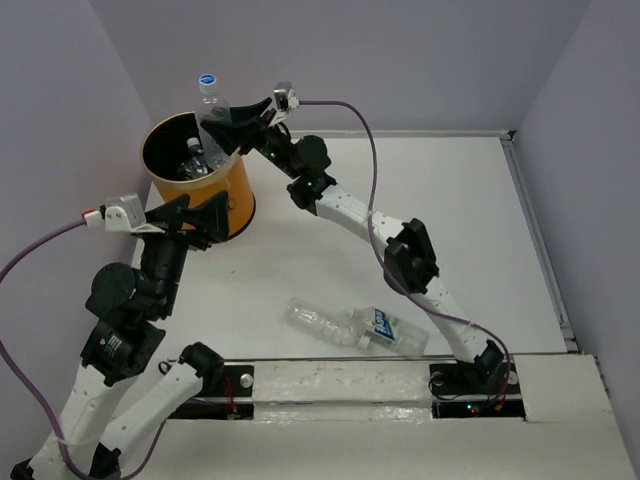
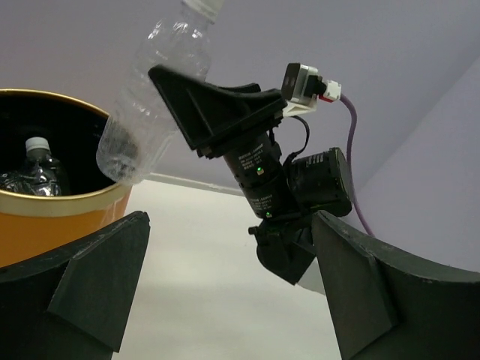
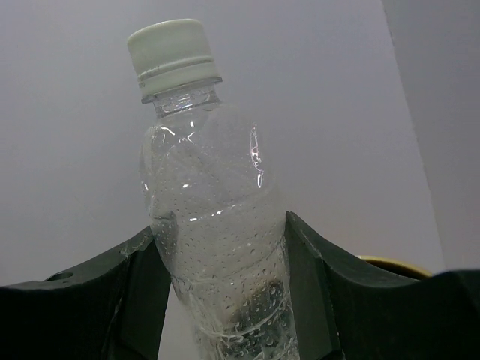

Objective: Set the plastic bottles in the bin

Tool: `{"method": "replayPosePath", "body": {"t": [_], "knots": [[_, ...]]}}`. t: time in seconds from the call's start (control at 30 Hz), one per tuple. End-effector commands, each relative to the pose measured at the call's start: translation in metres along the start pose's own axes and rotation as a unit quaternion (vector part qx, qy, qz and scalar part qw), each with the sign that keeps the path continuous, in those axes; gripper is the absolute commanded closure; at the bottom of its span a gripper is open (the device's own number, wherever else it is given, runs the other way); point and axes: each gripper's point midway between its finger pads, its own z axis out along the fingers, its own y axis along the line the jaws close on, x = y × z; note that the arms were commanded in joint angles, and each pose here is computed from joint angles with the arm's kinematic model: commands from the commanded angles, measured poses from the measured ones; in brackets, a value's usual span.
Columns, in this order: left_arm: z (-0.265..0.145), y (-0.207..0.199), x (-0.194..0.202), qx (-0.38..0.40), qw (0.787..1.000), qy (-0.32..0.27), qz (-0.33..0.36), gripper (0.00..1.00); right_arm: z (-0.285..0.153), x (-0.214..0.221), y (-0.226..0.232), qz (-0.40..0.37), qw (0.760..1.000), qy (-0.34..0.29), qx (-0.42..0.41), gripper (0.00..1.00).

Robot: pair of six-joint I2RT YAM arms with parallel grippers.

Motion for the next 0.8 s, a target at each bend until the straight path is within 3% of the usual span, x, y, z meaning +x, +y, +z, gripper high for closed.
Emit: {"method": "replayPosePath", "body": {"t": [0.0, 0.1, 0.13, 0.17, 0.43, 0.77], "knots": [[0.021, -0.028, -0.046, 0.014, 0.998, -0.039, -0.037, 0.01, 0.005, -0.069, 0.053, -0.076, 0.995, -0.016, -0.06, 0.6], [0.033, -0.049, -0.065, 0.037, 0.997, -0.043, -0.049, 0.01, -0.011, -0.087, 0.068, -0.113, 0.992, 0.002, -0.055, 0.6], [0.037, -0.053, -0.069, 0.041, 0.997, -0.042, -0.048, 0.01, -0.01, -0.115, 0.086, -0.126, 0.99, -0.011, -0.064, 0.6], [0.045, -0.061, -0.076, 0.045, 0.997, -0.041, -0.048, 0.01, -0.023, -0.098, 0.078, -0.134, 0.989, 0.018, -0.054, 0.6], [0.088, -0.064, -0.054, -0.001, 0.999, 0.012, -0.033, 0.01, -0.067, -0.111, 0.104, -0.149, 0.986, 0.058, -0.055, 0.64], [0.09, -0.102, -0.041, 0.095, 0.993, 0.046, -0.049, 0.03, -0.09, -0.094, 0.1, -0.138, 0.985, 0.093, -0.044, 0.64]]}}
